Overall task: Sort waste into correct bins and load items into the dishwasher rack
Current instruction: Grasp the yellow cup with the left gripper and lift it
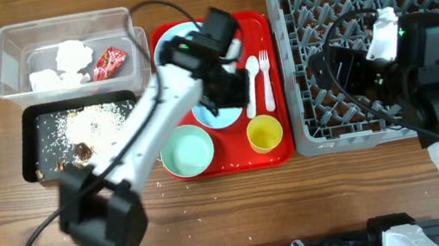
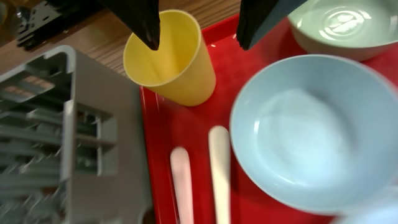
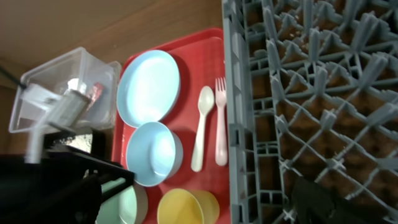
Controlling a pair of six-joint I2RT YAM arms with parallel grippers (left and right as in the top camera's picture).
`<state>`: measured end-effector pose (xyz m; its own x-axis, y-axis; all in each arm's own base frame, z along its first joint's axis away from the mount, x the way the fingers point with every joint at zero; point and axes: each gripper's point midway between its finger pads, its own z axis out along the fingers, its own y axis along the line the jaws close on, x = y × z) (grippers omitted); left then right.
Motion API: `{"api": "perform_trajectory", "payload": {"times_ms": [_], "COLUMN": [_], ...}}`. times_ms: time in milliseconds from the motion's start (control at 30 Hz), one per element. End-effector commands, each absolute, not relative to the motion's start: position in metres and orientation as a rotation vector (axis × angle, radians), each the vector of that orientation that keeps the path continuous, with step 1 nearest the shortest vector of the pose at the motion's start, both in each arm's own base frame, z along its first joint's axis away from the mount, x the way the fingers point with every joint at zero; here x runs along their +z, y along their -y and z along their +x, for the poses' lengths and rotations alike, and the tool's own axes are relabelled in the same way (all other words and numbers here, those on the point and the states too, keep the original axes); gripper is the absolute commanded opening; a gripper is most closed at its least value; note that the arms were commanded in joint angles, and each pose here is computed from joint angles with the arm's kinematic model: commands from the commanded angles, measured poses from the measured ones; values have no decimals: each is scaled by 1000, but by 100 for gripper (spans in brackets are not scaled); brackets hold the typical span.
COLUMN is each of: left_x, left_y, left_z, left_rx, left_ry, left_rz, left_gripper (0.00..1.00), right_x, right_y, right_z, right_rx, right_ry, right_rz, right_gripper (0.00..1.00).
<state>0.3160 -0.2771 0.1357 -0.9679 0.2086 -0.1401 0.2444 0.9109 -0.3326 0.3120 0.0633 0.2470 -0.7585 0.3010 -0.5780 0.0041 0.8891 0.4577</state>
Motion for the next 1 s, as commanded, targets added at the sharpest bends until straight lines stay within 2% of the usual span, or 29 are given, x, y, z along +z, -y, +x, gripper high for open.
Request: {"api": "perform_trajectory", "payload": {"times_ms": [0,200,700,800,867,967], "left_x": [98,71,71,70,70,70], "left_y": [290,293,310,311,310,310], "left_z": [301,296,270,265,264,263], "left_rx": [-493,-484,-479,-472,-466,-465], "left_ry": [-3083,-3169,-3173,-3180,-3188,-3189], "left_rz": [351,315,504,520,521,521], "left_gripper": [40,32,26,17,4,4], "right_x": [253,251,251,250,249,249], "right_y": [-58,-57,-57,-57,-57,-57], "right_z": [309,307,307,306,305,304], "right_rx": [529,512,511,511,511,510], "right_ry": [-2371,-2383,-2383,-2386,-2393,-2397], "right_rz": [195,179,179,178,180,181], "right_gripper": [100,100,100,100,100,100]}}
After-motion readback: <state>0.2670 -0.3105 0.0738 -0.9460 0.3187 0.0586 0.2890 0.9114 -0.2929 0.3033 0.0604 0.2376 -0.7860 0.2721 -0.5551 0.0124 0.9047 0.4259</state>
